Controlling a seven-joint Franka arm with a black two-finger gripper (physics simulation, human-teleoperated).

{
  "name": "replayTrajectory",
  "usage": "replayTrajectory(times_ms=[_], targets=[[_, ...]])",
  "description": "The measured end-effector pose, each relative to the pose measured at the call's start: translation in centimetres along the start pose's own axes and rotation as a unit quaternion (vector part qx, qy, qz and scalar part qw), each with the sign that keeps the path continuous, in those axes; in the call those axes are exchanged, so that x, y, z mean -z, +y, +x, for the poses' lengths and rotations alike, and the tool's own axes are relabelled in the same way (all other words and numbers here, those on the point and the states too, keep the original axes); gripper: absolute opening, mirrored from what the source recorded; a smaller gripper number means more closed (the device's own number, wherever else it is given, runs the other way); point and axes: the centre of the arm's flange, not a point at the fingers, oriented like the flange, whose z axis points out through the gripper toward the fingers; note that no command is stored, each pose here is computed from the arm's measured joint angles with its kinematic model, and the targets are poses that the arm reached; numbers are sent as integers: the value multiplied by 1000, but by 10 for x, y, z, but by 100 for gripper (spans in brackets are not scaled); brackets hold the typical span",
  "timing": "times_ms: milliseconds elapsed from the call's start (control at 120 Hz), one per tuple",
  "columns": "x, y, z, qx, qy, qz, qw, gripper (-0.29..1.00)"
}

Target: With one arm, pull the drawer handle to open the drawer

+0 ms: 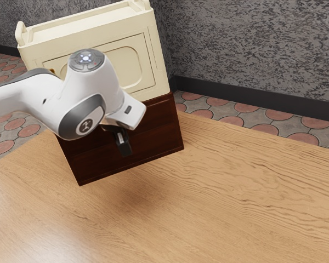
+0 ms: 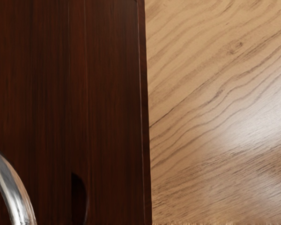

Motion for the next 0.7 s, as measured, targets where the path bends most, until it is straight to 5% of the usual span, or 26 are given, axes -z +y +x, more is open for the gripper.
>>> replayTrajectory(times_ms=[700], targets=[[27, 59, 3, -14, 1, 5, 1000, 69]])
